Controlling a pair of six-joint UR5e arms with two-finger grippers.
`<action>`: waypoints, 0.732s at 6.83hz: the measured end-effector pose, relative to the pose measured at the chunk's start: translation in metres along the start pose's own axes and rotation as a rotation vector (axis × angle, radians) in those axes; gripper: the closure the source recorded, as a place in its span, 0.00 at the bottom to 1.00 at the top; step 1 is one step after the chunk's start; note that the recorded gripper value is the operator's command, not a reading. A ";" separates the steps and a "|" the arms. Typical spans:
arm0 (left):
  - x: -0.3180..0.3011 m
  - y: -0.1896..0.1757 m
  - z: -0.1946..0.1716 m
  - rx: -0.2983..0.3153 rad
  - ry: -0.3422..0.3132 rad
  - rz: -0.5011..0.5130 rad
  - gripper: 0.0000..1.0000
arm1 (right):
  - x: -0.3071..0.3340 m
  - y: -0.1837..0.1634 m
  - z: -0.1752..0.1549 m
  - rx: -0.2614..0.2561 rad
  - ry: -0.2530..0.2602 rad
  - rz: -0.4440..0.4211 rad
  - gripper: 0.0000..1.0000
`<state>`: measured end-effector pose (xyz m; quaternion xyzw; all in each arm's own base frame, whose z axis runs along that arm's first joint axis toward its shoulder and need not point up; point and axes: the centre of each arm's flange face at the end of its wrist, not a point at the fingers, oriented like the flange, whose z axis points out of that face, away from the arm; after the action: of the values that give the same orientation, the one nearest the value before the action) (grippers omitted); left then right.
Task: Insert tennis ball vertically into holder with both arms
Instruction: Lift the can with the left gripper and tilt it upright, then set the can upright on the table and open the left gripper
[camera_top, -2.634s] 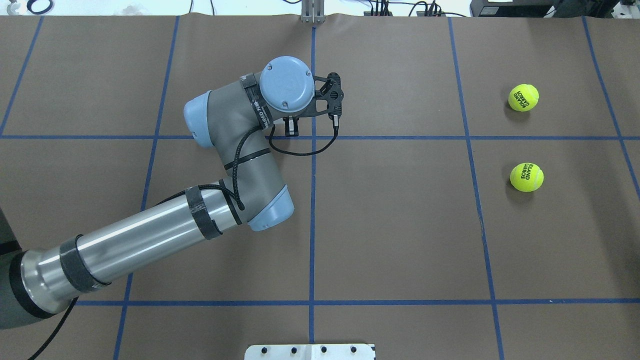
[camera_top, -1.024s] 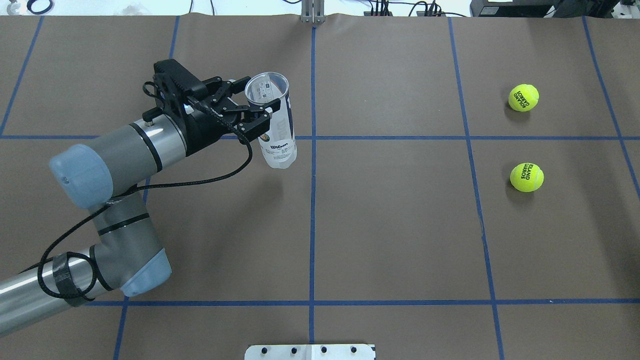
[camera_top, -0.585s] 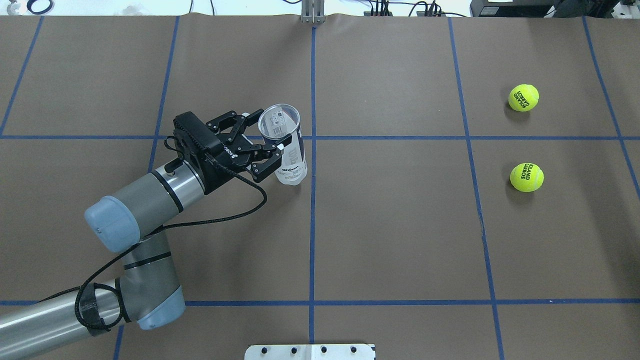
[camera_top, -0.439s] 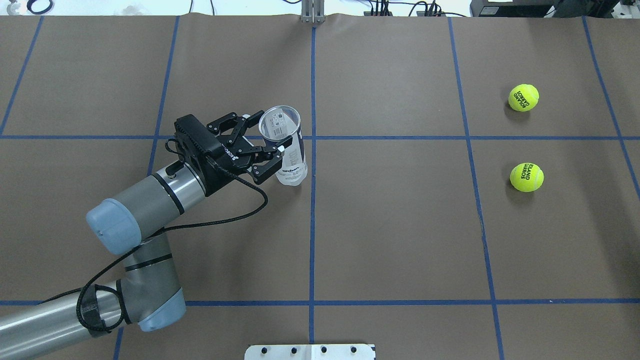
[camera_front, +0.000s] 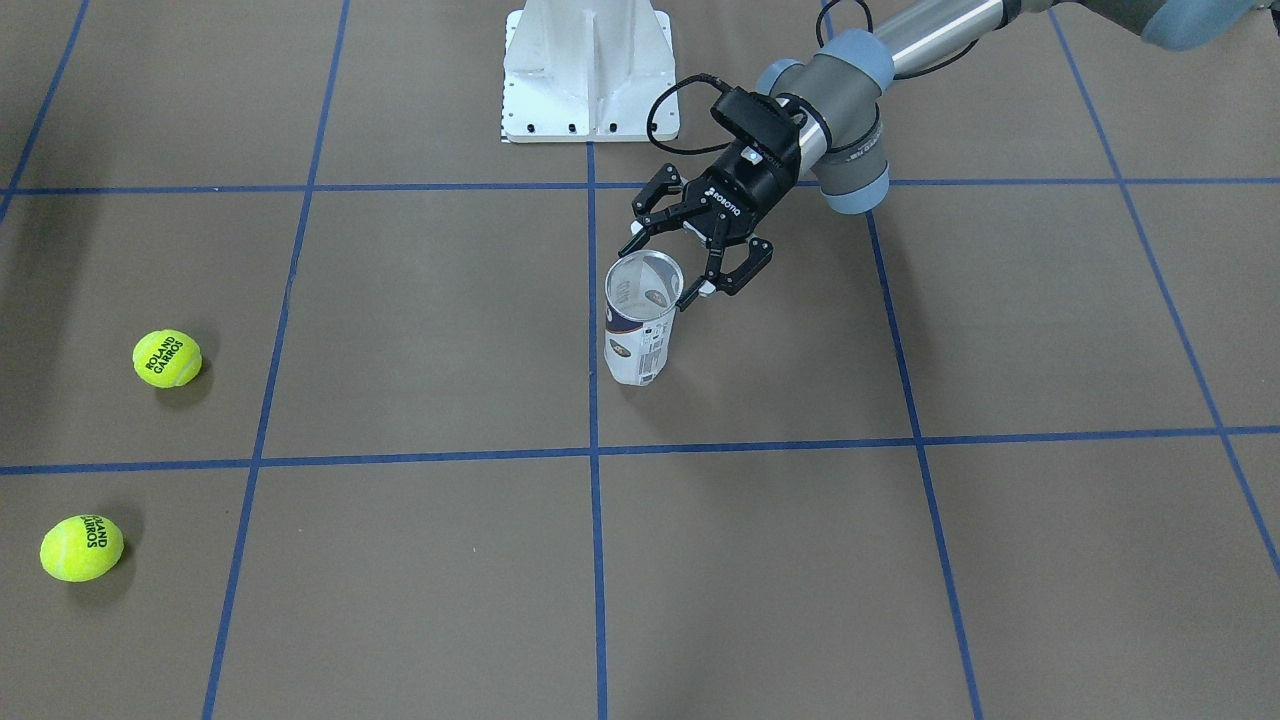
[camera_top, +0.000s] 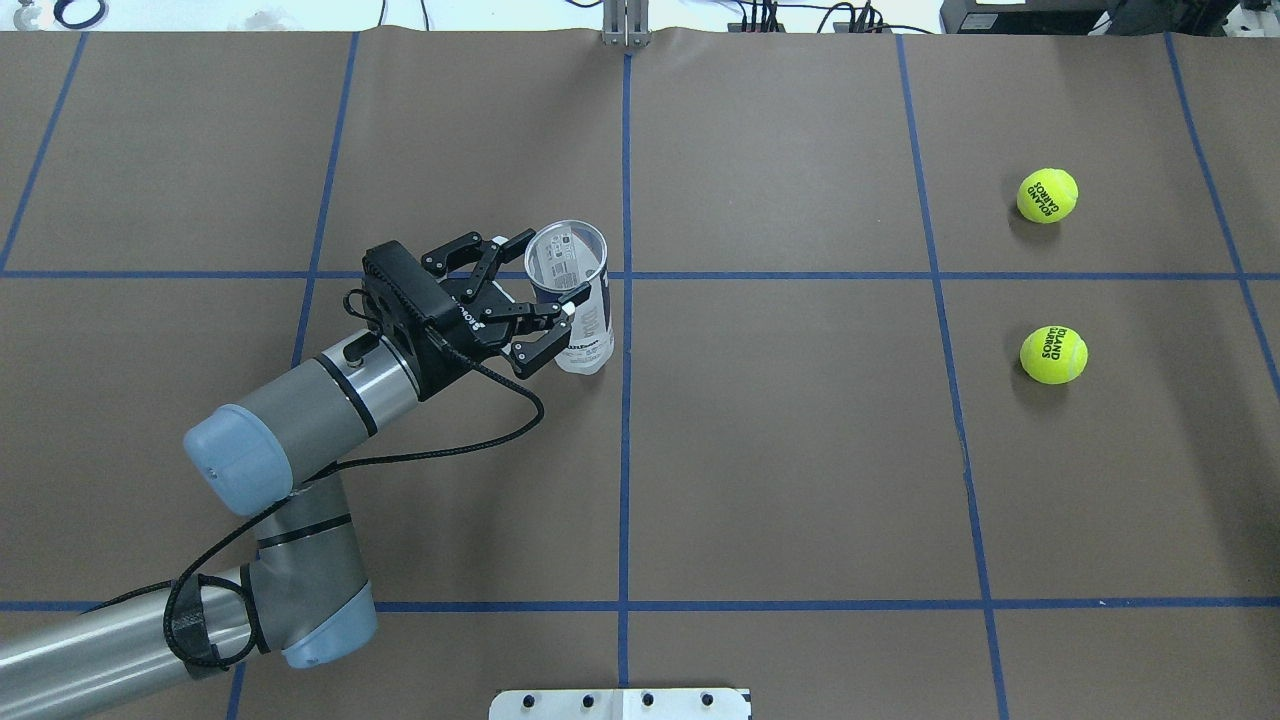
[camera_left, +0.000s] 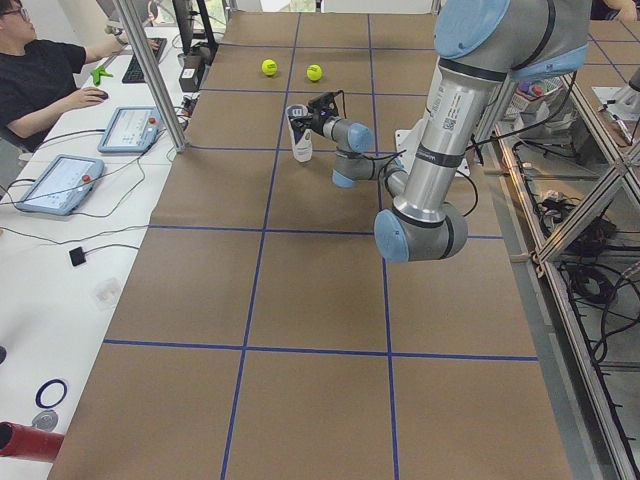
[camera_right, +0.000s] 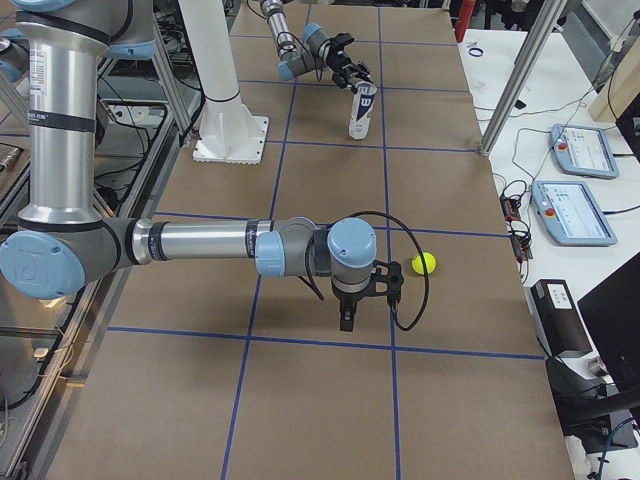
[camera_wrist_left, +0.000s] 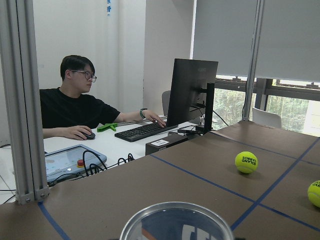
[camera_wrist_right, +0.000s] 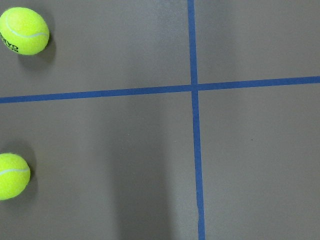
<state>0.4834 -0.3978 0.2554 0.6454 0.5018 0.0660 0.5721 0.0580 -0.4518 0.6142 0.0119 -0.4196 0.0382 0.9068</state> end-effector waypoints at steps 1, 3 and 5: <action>0.002 0.000 0.002 0.001 0.002 0.001 0.01 | 0.000 0.000 0.000 0.000 0.000 0.001 0.00; 0.003 -0.003 0.005 0.009 0.002 0.002 0.01 | 0.000 0.000 0.000 0.000 0.000 0.000 0.00; 0.004 -0.003 0.005 0.010 0.003 0.003 0.01 | 0.000 0.000 0.000 0.000 0.000 0.000 0.00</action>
<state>0.4865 -0.3989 0.2494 0.6488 0.5019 0.0653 0.5682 0.0580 -0.4515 0.6145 0.0116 -0.4196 0.0384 0.9068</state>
